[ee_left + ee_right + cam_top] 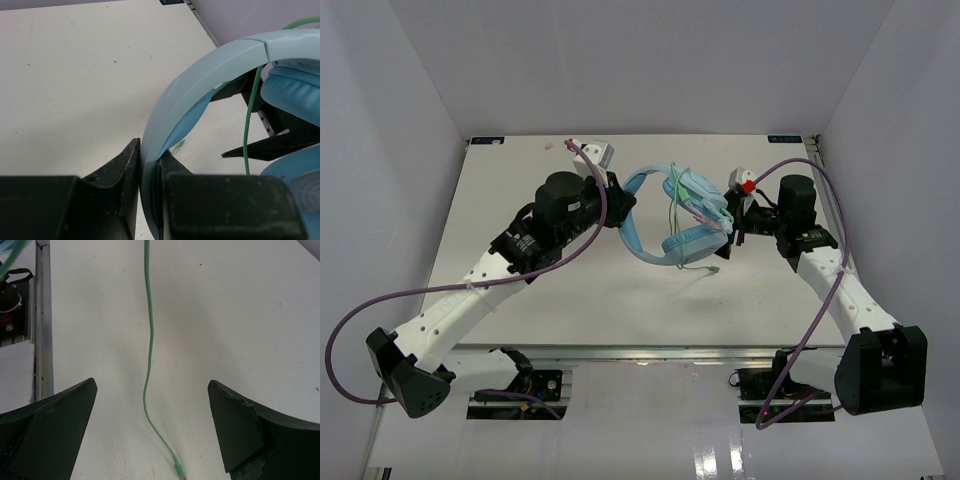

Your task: Wrap the headphones

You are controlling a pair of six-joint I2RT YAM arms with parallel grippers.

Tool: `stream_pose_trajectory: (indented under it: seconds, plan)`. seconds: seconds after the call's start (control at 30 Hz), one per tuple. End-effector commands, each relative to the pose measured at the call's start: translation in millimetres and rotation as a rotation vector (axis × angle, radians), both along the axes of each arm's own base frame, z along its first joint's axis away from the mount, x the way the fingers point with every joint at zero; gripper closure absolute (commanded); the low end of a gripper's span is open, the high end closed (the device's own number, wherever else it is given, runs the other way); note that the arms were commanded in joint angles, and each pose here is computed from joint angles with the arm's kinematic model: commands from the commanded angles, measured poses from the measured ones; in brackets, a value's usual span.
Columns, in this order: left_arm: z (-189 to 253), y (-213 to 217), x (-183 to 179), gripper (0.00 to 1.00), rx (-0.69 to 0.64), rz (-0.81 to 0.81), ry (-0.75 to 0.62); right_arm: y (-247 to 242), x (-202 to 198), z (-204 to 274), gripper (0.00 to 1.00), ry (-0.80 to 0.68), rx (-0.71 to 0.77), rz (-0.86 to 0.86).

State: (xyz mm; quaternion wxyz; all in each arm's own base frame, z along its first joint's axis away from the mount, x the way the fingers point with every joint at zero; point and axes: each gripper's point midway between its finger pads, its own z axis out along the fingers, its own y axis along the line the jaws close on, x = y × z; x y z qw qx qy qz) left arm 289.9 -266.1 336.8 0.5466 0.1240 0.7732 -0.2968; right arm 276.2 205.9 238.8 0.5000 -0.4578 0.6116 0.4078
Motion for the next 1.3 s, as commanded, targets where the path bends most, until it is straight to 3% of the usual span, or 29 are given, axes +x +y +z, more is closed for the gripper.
stream_pose_trajectory:
  seconds: [0.0,0.2,0.47,0.8,1.0,1.27]
  plan:
    - [75.9,-1.2,-7.2,1.00,-0.230,0.017,-0.048,8.5,-15.0,23.7,0.04,-0.059,0.109,0.067]
    - [101.0,-4.6,-4.0,1.00,-0.281,0.023,-0.055,25.6,-15.9,23.8,0.05,-0.059,0.122,0.090]
    - [113.1,-7.9,-5.2,1.00,-0.326,0.017,-0.037,45.2,16.8,28.8,0.05,-0.066,0.177,0.035]
    - [128.6,-8.0,-6.0,1.00,-0.358,0.019,-0.037,110.9,3.9,27.8,0.05,-0.083,0.204,0.213]
    - [133.6,-5.8,-8.9,1.00,-0.378,0.021,-0.033,117.0,-2.9,10.1,0.01,-0.088,0.207,0.264]
    - [147.8,4.9,-8.8,1.00,-0.402,0.062,-0.067,105.9,-32.7,-24.9,0.25,-0.043,0.169,0.313]
